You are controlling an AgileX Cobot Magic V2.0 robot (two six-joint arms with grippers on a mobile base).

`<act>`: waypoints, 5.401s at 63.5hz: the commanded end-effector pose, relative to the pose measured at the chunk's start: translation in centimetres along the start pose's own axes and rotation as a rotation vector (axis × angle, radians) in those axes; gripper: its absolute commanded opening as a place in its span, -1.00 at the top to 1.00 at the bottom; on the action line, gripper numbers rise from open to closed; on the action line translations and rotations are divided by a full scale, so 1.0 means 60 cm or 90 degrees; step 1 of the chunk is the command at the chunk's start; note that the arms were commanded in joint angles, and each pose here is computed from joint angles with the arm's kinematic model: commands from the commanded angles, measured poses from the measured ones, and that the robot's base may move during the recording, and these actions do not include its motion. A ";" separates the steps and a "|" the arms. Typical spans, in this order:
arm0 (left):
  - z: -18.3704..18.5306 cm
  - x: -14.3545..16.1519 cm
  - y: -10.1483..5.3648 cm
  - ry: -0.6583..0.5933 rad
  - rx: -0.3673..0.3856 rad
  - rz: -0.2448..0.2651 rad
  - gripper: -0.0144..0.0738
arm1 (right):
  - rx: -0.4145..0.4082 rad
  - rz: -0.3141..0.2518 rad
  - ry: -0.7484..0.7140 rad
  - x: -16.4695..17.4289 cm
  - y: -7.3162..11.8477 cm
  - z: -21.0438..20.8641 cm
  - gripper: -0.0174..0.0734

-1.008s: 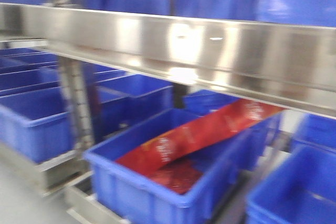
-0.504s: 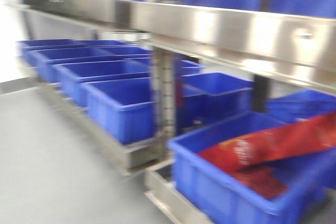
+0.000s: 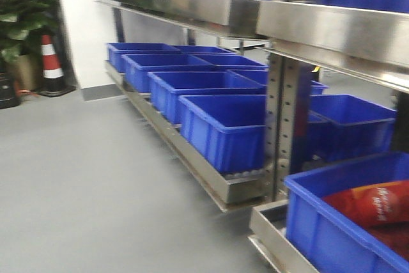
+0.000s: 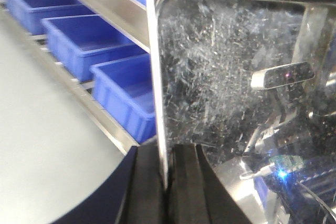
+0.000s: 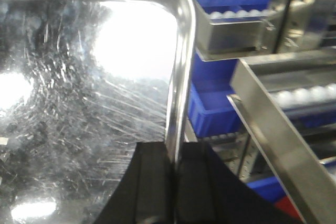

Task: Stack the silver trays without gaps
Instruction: 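Hold the tray in both grippers and drive the base away from the rack, then carry the tray in both grippers, driving toward the plant and cone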

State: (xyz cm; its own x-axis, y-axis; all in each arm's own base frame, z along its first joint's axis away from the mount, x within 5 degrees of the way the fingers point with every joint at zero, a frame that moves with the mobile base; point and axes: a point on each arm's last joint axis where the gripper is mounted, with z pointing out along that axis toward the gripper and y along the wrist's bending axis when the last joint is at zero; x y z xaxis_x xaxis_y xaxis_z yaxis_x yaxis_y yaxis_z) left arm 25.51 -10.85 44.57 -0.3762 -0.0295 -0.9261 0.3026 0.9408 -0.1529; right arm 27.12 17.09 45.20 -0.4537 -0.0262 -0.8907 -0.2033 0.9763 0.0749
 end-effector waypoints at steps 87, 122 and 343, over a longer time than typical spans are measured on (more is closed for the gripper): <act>-0.010 -0.018 -0.019 -0.055 0.051 -0.031 0.72 | -0.103 0.012 -0.089 -0.022 0.031 -0.010 0.77; -0.010 -0.018 -0.019 -0.055 0.051 -0.031 0.72 | -0.103 0.012 -0.089 -0.022 0.031 -0.010 0.77; -0.010 -0.018 -0.019 -0.055 0.051 -0.031 0.72 | -0.121 0.012 -0.114 -0.028 0.035 -0.012 0.77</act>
State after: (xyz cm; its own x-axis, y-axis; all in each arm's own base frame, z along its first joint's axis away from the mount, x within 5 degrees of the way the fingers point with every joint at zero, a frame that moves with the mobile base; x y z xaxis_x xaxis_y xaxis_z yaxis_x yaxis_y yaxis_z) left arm 25.51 -10.85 44.58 -0.3745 -0.0302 -0.9267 0.3031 0.9406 -0.1531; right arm 27.06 17.05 45.28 -0.4516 -0.0248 -0.8919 -0.2039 0.9760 0.0761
